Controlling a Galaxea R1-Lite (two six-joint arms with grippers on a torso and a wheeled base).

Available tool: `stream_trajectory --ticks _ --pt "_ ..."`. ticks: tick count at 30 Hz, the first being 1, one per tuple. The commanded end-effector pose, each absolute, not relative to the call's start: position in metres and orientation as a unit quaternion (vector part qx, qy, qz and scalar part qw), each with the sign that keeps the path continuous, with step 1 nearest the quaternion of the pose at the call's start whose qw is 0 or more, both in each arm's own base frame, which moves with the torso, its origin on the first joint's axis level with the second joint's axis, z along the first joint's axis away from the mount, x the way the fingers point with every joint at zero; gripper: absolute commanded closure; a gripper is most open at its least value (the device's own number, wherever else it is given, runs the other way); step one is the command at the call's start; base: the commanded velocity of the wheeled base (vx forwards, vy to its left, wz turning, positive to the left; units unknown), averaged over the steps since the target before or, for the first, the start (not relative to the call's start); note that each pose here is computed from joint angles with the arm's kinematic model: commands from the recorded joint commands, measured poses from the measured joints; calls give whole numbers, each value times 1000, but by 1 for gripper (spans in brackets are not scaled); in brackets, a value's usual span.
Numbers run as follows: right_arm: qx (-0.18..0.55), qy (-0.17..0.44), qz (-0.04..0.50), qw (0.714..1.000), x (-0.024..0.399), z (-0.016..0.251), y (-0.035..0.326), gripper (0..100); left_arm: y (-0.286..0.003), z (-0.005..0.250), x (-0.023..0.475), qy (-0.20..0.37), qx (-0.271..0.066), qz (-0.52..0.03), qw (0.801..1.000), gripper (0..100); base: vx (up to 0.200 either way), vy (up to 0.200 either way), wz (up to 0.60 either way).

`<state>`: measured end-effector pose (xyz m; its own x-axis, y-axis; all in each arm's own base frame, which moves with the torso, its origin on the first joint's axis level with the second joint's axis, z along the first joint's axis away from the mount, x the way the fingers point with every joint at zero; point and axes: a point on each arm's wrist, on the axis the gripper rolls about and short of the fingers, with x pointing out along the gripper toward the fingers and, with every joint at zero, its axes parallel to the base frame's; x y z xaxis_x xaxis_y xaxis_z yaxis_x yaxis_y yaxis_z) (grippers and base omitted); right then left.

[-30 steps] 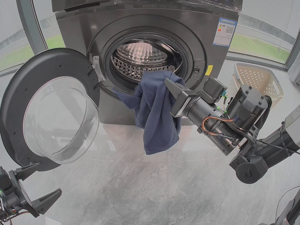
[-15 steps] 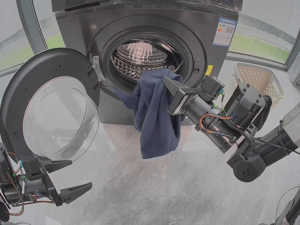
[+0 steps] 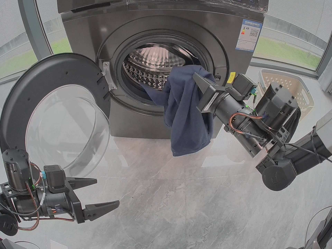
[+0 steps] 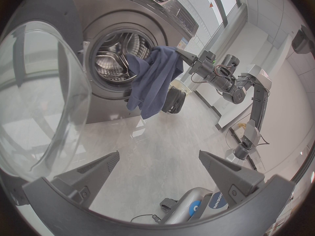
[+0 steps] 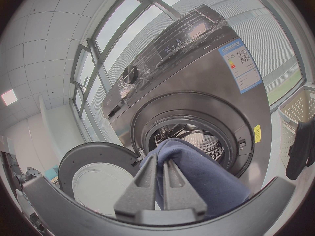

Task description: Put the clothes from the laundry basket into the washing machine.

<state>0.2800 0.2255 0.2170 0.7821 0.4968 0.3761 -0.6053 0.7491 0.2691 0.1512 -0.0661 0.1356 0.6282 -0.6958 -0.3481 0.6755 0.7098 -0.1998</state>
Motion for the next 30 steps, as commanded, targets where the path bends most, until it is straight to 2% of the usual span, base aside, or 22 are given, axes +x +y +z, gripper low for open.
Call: stream_trajectory --ticks 1,6,19,30 --pt "191 -135 314 920 274 213 236 100 -86 131 174 230 -25 -400 887 0 0 0 0" --pt "191 -135 321 918 272 213 238 100 -97 121 196 246 -26 -401 882 0 0 0 0" --pt "194 -129 349 908 258 212 254 100 -117 88 236 237 -36 -404 883 0 0 0 0" --pt "196 -128 354 906 255 213 256 100 -130 79 255 232 -50 -406 883 0 0 0 0"
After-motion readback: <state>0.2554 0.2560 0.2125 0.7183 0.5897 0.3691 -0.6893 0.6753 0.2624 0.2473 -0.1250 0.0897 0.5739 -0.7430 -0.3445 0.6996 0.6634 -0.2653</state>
